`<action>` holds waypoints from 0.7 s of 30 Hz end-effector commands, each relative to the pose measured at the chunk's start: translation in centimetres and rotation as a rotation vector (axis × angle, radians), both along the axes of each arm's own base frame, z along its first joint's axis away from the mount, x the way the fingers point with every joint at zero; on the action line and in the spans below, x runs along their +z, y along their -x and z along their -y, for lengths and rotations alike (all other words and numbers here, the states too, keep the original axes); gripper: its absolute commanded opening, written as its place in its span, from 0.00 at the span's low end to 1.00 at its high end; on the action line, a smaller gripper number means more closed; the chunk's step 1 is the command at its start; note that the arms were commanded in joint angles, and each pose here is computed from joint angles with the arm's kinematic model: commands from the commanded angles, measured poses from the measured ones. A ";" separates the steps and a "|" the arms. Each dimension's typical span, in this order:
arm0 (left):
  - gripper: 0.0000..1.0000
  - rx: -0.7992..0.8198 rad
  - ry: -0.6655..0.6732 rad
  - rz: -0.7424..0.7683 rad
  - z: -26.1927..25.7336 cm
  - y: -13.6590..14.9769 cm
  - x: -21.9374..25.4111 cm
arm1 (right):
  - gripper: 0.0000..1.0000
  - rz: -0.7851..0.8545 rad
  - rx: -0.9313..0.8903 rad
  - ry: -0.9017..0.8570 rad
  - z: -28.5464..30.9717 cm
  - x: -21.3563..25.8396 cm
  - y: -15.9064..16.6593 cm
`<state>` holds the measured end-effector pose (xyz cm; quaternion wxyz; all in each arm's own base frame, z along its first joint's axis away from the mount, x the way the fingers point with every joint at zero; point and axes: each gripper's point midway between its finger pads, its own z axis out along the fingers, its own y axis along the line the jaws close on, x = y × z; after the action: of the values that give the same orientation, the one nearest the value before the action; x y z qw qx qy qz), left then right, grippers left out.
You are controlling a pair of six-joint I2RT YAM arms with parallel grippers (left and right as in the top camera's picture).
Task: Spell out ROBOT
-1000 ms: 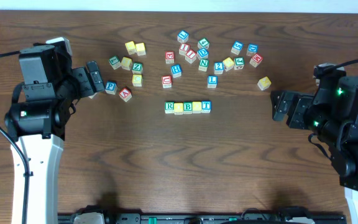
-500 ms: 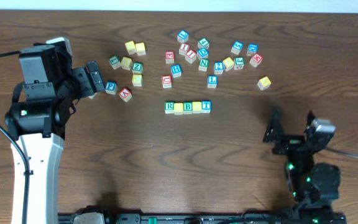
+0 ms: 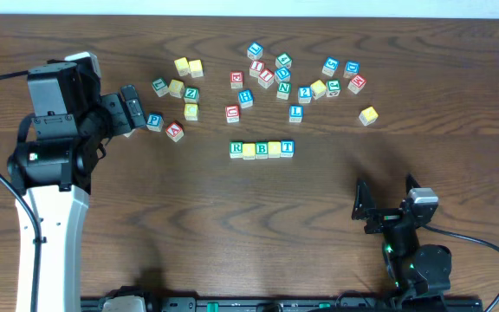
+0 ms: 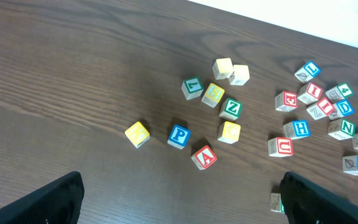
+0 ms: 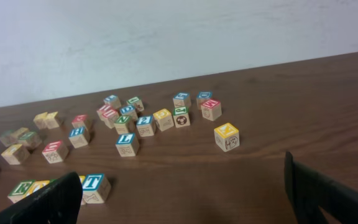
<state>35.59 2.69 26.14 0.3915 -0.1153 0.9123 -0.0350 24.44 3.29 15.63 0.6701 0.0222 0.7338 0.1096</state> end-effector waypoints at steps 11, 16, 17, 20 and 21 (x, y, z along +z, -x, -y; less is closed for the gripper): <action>0.99 0.001 -0.012 0.011 -0.2 -0.1 0.5 | 0.99 0.005 0.025 0.021 -0.4 0.0 0.1; 0.99 0.005 -0.040 0.030 -0.5 1.1 1.1 | 0.99 0.005 0.024 0.021 -0.4 0.0 0.1; 0.99 0.011 -0.047 0.038 -0.6 1.6 0.9 | 0.99 0.004 0.025 0.020 -0.4 0.0 0.1; 0.99 0.016 -0.065 0.215 -0.5 3.0 -0.3 | 0.99 0.004 0.025 0.020 -0.4 0.0 0.1; 0.99 0.018 -0.073 0.296 -0.4 3.9 -1.2 | 0.99 0.005 0.024 0.021 -0.4 0.0 0.1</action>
<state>34.17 2.92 27.69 0.4913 -0.1073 0.8640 -0.0264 24.40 3.50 15.65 0.6703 0.0138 0.7338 0.1100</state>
